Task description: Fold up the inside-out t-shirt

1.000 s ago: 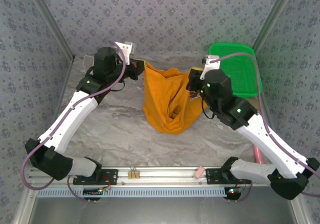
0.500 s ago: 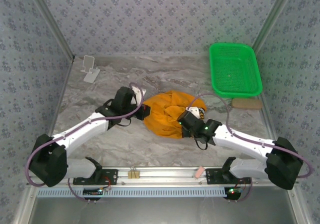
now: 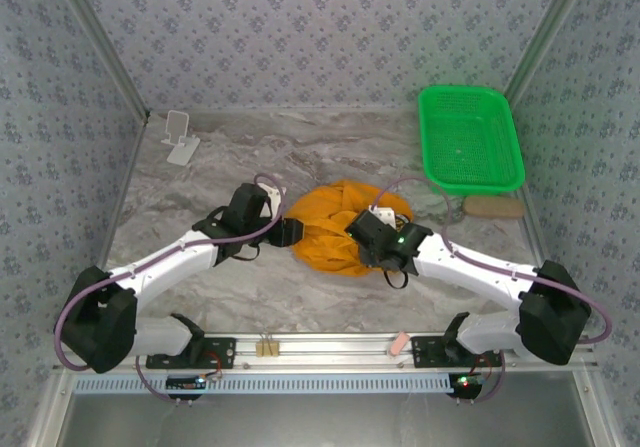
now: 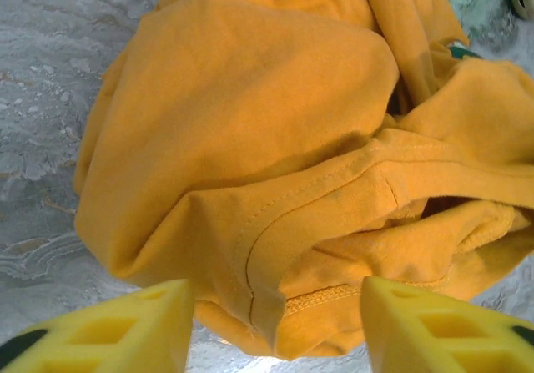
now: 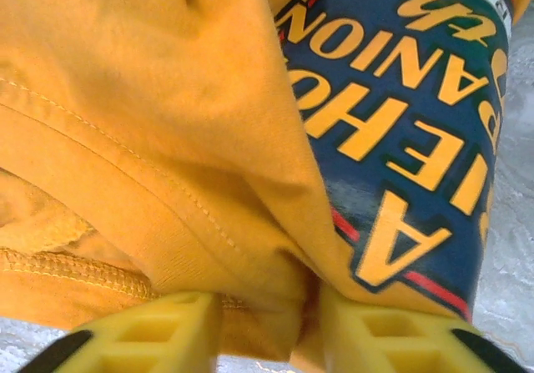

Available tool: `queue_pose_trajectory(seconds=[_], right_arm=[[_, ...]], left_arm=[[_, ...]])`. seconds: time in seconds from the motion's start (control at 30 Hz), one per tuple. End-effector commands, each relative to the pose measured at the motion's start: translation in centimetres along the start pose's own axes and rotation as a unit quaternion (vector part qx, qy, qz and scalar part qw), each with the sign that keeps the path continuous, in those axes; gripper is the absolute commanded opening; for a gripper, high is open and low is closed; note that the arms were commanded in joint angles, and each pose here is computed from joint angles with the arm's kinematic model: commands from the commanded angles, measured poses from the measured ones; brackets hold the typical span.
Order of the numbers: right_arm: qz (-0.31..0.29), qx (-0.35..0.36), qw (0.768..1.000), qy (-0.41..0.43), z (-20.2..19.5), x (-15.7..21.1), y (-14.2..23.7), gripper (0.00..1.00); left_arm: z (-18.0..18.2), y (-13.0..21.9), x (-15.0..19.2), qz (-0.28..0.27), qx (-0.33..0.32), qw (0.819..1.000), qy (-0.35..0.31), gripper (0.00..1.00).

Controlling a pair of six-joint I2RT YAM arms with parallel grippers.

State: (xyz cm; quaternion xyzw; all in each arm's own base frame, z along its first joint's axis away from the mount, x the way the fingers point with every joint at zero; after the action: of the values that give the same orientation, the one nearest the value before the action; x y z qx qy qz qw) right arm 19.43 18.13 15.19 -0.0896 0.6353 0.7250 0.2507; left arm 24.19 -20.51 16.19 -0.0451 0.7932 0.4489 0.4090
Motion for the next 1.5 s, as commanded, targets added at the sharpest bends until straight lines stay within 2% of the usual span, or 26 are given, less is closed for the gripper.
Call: queue_pose_trajectory(seconds=[0.0,0.2,0.37,0.43,0.5,0.53,0.57,0.63,0.7,0.8,0.93,1.07,1.2,1.33,1.47], right_arm=[[-0.013,0.037,0.999,-0.008,-0.5,-0.4,-0.3,0.42],[-0.032,0.066,0.997,-0.012,0.2,-0.7,-1.5,0.43],[-0.077,0.112,0.99,-0.024,0.4,-1.1,-2.5,0.44],[-0.09,0.129,0.987,-0.032,0.6,-1.2,-2.5,0.41],[-0.102,0.137,0.985,-0.039,0.8,-1.2,-2.3,0.26],[-0.111,0.141,0.983,-0.046,0.8,-1.3,-1.9,0.12],[-0.117,0.149,0.981,-0.051,0.6,-1.4,-1.3,0.03],[-0.13,0.153,0.978,-0.054,0.6,-1.9,0.0,0.0],[-0.137,0.146,0.978,-0.054,0.6,-2.6,1.6,0.0],[-0.152,0.098,0.983,-0.038,1.7,-4.7,4.2,0.0],[-0.234,0.018,0.971,-0.05,2.8,-11.9,9.2,0.0],[-0.301,-0.118,0.942,-0.088,3.7,-20.2,12.2,0.0],[-0.33,-0.211,0.915,-0.099,4.9,-28.5,15.8,0.0],[-0.396,-0.271,0.876,-0.046,7.0,-32.1,22.8,0.0],[-0.429,-0.312,0.847,-0.024,7.2,-31.8,28.8,0.0]], left_arm=[[0.5,-0.4,-0.6,0.002,-0.019,1.0,0.001,0.58],[1.4,-2.1,1.1,0.048,-0.04,0.998,0.006,0.59],[1.7,-2.6,1.1,0.042,-0.061,0.997,-0.003,0.58],[1.7,-2.7,0.5,0.039,-0.066,0.997,-0.009,0.55],[1.5,-2.9,-0.1,0.036,-0.063,0.997,-0.011,0.33],[1.3,-2.8,-0.3,0.04,-0.059,0.997,-0.012,0.22],[1.1,-2.6,-0.7,0.043,-0.054,0.997,-0.015,0.11],[0.6,-1.8,-1.5,0.047,-0.046,0.998,-0.021,0.0],[0.1,-0.5,-2.4,0.04,-0.044,0.998,-0.022,0.0],[-0.6,2.2,-5.0,0.001,-0.051,0.999,-0.018,0.0],[-1.1,6.8,-10.2,-0.074,-0.093,0.992,-0.037,0.0],[0.5,12.3,-17.5,-0.186,-0.204,0.961,0.0,0.0],[1.3,15.6,-25.8,-0.264,-0.201,0.943,-0.017,0.0],[-0.5,19.5,-31.7,-0.309,-0.219,0.921,-0.094,0.0],[-2.5,23.1,-33.0,-0.341,-0.214,0.908,-0.113,0.0]])
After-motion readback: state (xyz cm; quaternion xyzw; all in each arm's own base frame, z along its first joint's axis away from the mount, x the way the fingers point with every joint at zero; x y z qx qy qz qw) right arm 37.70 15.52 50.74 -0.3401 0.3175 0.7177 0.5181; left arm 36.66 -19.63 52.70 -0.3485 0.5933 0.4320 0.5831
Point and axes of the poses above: each hand's point on the last joint's axis, 136 mm out from that joint toward the fingers, its own y axis back along the fingers, its own z axis along the line the jaws close on, x = y × z, the point moved 6 cm from there along y, back along the fingers, and after that the axes turned 15 degrees about -y, right-handed, at the moved point
